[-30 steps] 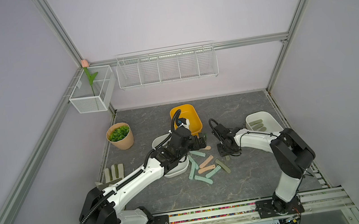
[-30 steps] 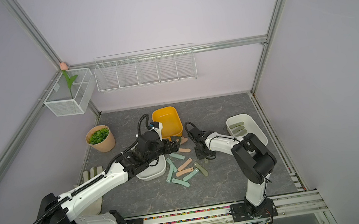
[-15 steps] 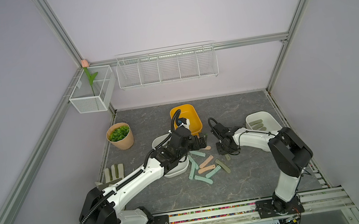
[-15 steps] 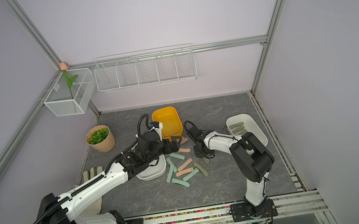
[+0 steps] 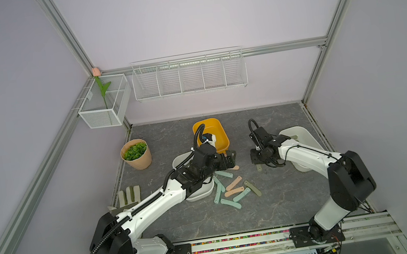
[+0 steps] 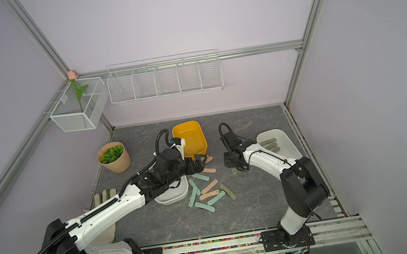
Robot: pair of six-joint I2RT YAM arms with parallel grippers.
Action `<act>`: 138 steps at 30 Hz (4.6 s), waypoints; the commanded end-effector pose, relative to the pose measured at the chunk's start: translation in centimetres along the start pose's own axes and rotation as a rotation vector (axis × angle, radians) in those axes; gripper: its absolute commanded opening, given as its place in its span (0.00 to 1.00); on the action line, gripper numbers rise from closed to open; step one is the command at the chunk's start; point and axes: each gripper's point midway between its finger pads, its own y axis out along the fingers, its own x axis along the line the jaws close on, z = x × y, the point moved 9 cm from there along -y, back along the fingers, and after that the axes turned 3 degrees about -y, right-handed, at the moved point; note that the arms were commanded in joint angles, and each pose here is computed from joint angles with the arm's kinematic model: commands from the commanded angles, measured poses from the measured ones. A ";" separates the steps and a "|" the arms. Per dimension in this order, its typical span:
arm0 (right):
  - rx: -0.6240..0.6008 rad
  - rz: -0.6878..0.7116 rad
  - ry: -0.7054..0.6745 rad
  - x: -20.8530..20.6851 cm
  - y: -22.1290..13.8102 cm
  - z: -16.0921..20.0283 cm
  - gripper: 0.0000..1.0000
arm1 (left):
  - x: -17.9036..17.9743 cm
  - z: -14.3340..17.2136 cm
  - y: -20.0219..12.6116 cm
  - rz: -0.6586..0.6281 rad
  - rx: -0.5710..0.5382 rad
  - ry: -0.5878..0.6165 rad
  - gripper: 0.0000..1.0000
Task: Place the fruit knives into the storage box by color
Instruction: Pick up the fruit knife from the center of the board, then place the fruit knife in the storage box, then move the fruit knife to the center of the board.
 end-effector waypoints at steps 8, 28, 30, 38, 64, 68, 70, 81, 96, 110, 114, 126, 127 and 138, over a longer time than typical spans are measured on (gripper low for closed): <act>-0.154 -0.061 0.366 -8.2 -6.8 -3.9 0.27 | -4.4 -2.7 0.6 0.147 -0.016 -0.018 0.99; -0.070 0.068 0.906 -21.7 -3.6 -0.5 0.27 | -10.1 -4.2 5.4 0.274 0.078 0.053 0.99; -0.054 0.076 0.929 -22.3 -2.9 -0.4 0.27 | -10.2 -4.3 5.6 0.282 0.084 0.055 0.99; -0.028 0.101 0.983 -23.9 -0.9 -0.5 0.26 | -10.6 -4.3 6.4 0.297 0.096 0.053 0.99; 0.034 0.086 1.047 -25.9 4.6 -2.6 0.27 | -10.0 -4.8 8.0 0.277 0.113 0.051 0.99; 0.034 0.081 1.057 -26.0 5.0 -2.7 0.27 | -9.9 -4.8 8.2 0.275 0.114 0.051 0.99; 0.037 0.080 1.059 -26.1 5.3 -2.8 0.27 | -9.9 -4.9 8.3 0.274 0.115 0.051 0.99; 0.034 0.064 1.067 -26.1 5.4 -3.0 0.49 | -9.9 -5.1 8.2 0.272 0.115 0.055 0.99; -0.136 -0.068 0.889 -21.0 -1.8 -5.0 0.55 | -8.6 -5.1 6.3 0.196 0.076 0.068 0.99; -0.058 -0.097 0.188 -6.9 -4.3 1.3 0.58 | -1.7 -1.7 1.4 0.028 0.007 -0.023 0.99; 0.000 -0.029 0.001 -4.3 -3.4 4.5 0.58 | -0.1 -0.7 0.1 -0.010 -0.011 -0.043 0.99; 0.130 0.035 -0.327 -0.5 -1.9 10.8 0.71 | 1.2 -0.1 -1.1 -0.047 -0.035 -0.087 0.99; 0.142 0.037 -0.345 -0.1 -1.5 11.1 0.71 | 1.2 -0.1 -1.2 -0.048 -0.033 -0.087 0.99; 0.216 0.089 -0.524 3.2 1.2 13.7 0.71 | 1.8 -0.1 -2.8 -0.063 -0.070 -0.098 0.99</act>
